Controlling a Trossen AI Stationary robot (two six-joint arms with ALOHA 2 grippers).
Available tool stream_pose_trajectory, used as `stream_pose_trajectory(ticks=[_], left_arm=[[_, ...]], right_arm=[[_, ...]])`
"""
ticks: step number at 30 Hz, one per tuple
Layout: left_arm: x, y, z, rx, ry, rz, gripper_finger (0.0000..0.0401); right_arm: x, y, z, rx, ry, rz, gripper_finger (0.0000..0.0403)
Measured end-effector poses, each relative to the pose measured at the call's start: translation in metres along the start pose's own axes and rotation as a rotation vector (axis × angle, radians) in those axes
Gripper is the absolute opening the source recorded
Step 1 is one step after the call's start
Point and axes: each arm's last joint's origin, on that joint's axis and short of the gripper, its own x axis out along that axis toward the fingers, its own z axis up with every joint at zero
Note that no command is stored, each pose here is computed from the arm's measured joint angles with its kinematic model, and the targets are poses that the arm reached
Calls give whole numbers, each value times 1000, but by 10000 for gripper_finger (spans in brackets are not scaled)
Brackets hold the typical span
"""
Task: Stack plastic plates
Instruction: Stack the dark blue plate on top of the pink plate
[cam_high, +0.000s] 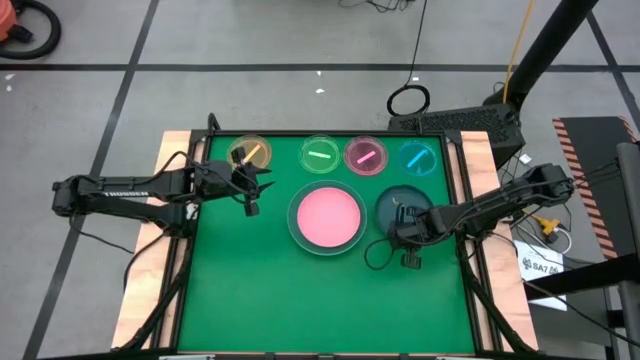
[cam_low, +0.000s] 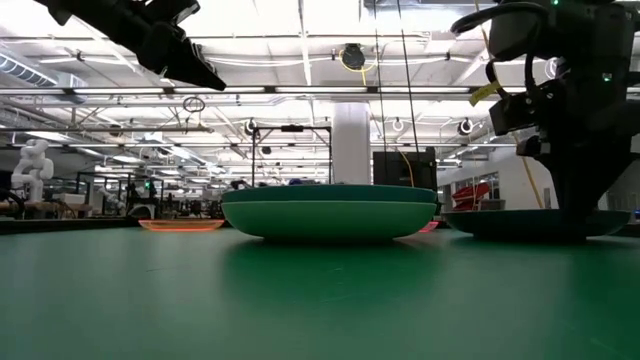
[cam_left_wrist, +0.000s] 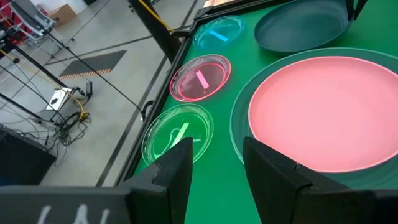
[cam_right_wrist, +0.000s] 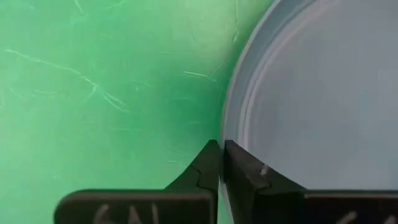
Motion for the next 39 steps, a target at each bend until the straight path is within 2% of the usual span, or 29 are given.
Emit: stream_pose_trajectory(ticks=[14, 29, 39], left_arm=[[0, 0, 0, -1, 0, 0, 149], [0, 0, 0, 0, -1, 0, 149], [0, 0, 0, 0, -1, 0, 149]], right_arm=[[-10, 1, 4, 8, 17, -7, 7], [-50, 4, 23, -21, -31, -127, 3], [-81, 5, 40, -77, -146, -202, 1]])
